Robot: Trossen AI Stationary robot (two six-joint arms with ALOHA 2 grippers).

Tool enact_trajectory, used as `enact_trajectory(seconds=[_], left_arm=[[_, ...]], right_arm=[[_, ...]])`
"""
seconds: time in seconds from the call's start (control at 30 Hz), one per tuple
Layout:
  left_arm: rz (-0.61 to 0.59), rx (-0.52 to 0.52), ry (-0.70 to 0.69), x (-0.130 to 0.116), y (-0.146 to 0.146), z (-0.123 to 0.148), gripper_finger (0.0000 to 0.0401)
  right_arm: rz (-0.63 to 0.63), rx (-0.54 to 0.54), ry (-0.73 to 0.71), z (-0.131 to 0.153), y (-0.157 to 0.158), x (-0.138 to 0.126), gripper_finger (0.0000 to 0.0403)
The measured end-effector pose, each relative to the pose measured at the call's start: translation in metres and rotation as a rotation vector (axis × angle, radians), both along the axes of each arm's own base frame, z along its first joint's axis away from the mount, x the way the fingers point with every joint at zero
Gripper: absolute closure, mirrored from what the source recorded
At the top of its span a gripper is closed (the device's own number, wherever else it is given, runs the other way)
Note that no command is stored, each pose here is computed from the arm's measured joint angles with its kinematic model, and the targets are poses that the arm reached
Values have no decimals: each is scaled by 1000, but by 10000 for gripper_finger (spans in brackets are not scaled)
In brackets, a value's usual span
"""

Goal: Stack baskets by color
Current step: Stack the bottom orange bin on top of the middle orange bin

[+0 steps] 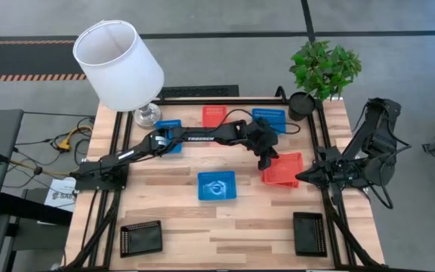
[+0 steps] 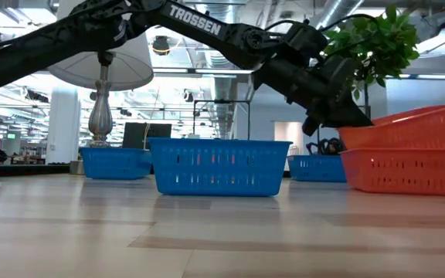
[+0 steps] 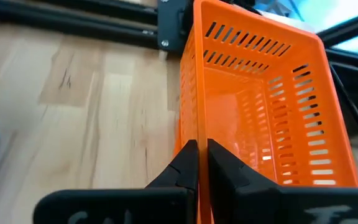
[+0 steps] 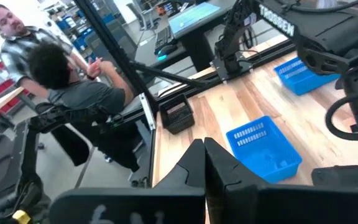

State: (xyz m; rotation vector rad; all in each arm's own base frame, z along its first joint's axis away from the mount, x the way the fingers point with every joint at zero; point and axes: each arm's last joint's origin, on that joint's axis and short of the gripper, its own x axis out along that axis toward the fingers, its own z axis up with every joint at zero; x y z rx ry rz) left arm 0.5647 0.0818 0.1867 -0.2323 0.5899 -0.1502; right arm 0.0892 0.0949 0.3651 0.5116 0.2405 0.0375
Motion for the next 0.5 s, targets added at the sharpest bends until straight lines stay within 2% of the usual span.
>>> enact_trajectory(seconds=[0.3, 0.5], left_arm=[[197, -53, 92, 1, -22, -5, 401], [141, -63, 80, 1, -26, -4, 401]], right_arm=[[23, 2, 6, 0, 1, 0, 395], [31, 8, 7, 0, 2, -1, 395]])
